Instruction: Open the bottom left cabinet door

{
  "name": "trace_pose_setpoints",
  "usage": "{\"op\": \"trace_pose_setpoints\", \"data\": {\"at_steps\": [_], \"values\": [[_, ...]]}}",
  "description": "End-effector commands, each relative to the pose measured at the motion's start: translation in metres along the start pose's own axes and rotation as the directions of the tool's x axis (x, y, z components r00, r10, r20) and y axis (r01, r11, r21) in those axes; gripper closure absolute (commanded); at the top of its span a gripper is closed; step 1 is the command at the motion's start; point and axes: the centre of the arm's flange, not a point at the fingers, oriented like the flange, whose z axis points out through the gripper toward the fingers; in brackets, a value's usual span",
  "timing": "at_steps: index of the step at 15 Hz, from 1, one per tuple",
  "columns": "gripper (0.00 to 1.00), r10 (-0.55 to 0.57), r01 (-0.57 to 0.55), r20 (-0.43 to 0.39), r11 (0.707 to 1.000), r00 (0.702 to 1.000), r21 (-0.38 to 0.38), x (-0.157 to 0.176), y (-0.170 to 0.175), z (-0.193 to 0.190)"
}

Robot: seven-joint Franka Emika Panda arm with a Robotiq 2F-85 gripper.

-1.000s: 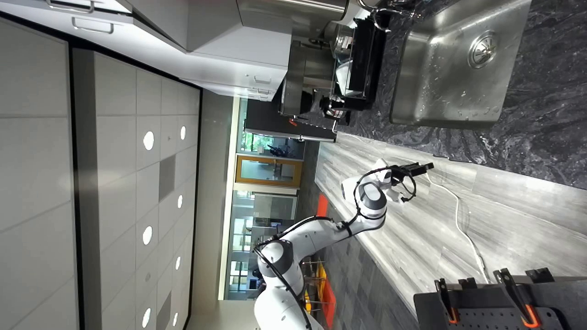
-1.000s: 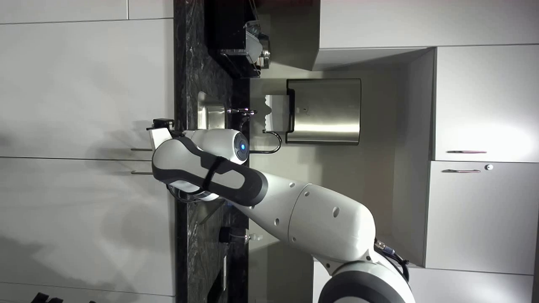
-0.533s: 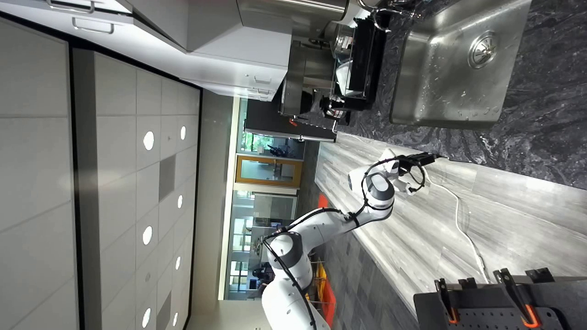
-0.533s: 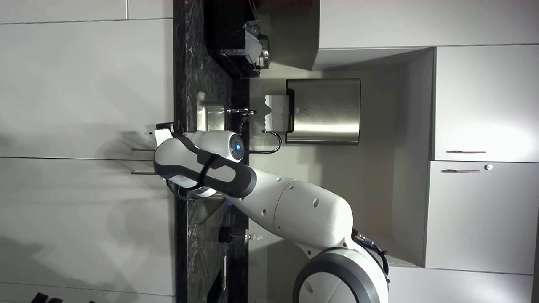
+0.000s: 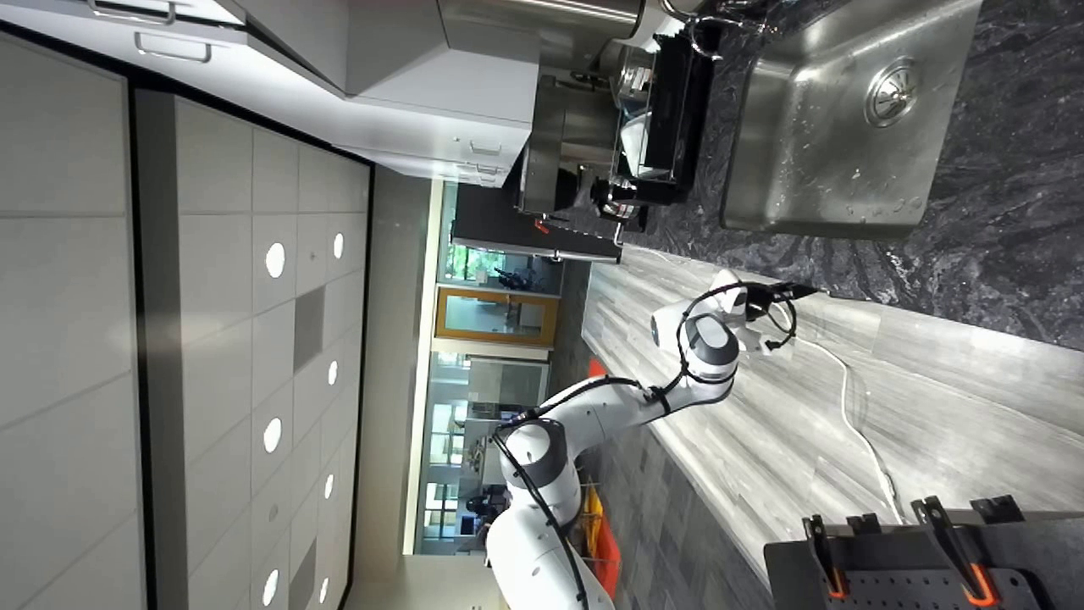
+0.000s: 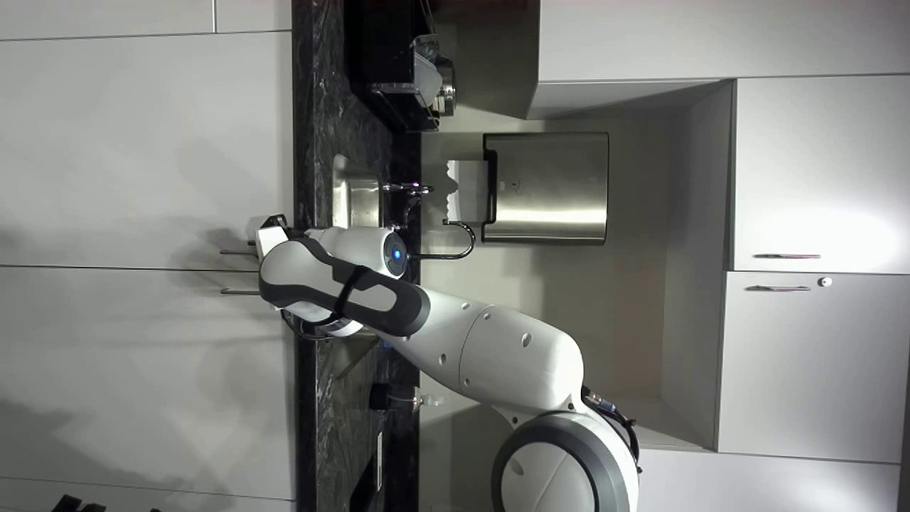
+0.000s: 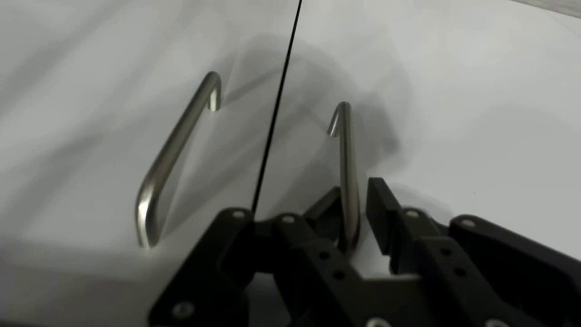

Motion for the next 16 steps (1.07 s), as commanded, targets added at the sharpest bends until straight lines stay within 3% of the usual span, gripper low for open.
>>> {"op": "trace_pose_setpoints", "data": {"at_steps": [1,7,16], "values": [[1.00,-0.101,0.100,0.003,0.990,0.995,0.098,0.003,-0.003,-0.003],[0.98,-0.135,0.134,-0.005,0.980,0.991,0.150,-0.009,-0.009,-0.021],[0.98,-0.145,0.146,-0.013,0.977,0.989,0.154,-0.042,-0.026,-0.049]]}}
